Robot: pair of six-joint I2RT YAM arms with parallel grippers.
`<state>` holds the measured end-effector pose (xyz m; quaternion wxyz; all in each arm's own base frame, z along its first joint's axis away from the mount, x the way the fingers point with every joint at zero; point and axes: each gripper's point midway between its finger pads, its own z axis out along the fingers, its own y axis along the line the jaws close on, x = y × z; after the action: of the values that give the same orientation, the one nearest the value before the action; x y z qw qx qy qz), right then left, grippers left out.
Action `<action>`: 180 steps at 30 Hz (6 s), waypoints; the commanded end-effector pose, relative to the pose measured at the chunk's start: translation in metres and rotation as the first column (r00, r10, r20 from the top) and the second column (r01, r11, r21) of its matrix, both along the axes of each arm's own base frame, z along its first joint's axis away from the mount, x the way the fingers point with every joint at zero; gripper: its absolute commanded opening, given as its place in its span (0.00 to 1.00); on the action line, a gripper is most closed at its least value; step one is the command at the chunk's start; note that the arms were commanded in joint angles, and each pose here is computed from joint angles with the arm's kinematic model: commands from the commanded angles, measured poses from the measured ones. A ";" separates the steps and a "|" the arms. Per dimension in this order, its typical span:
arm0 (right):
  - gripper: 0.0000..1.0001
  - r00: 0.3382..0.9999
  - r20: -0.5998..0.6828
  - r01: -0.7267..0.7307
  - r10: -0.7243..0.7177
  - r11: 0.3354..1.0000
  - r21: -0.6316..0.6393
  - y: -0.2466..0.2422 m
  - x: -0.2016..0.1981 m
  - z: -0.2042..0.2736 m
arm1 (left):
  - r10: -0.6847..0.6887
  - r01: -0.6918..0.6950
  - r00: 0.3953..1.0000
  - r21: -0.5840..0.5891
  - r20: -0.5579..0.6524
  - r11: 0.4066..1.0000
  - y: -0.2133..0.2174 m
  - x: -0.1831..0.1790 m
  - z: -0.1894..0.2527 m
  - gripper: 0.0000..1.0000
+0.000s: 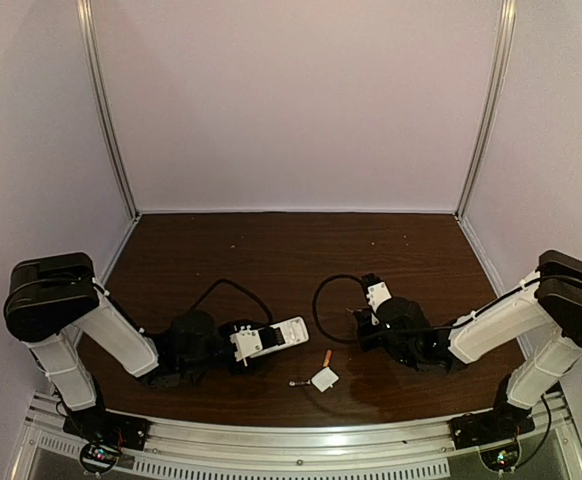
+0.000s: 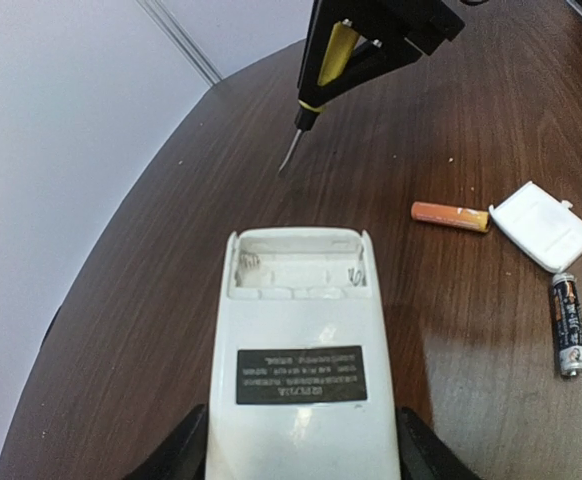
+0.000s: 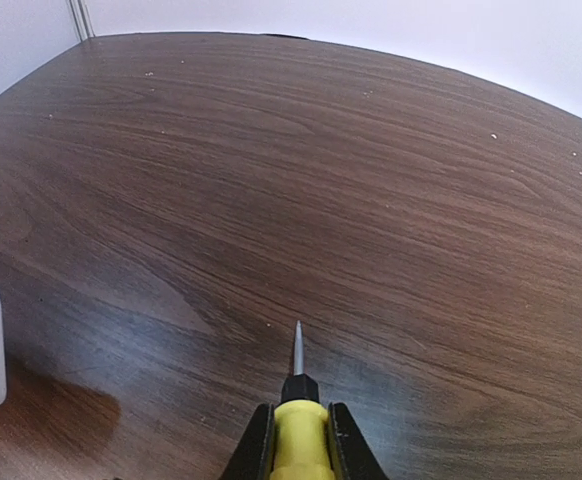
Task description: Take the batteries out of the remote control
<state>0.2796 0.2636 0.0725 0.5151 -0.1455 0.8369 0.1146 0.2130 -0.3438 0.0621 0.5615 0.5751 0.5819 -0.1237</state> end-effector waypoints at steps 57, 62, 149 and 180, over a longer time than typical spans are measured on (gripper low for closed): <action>0.32 0.973 -0.232 0.042 0.005 0.979 0.198 -0.002 -0.009 -0.050 | 0.009 -0.006 0.999 -0.081 0.037 0.997 -0.008 0.006 0.024 0.00; 0.42 0.978 -0.209 0.048 -0.006 0.979 0.199 -0.001 -0.005 -0.033 | 0.009 -0.006 0.999 -0.085 0.034 0.996 -0.009 0.006 0.025 0.00; 1.00 0.919 -0.089 0.394 -0.384 0.877 0.275 -0.040 0.011 0.096 | 0.677 -0.942 0.278 -0.054 -0.682 0.331 -0.035 0.102 -0.044 0.28; 1.00 0.925 -0.040 0.376 -0.378 0.898 0.228 -0.037 0.017 0.090 | 0.782 -0.946 0.313 -0.107 -0.539 0.305 0.008 0.092 0.015 0.97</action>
<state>0.2970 0.2277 0.1652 0.5360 0.0887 0.8312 0.1184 0.3054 -0.3550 0.0399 0.4810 -0.0239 0.8745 -0.0575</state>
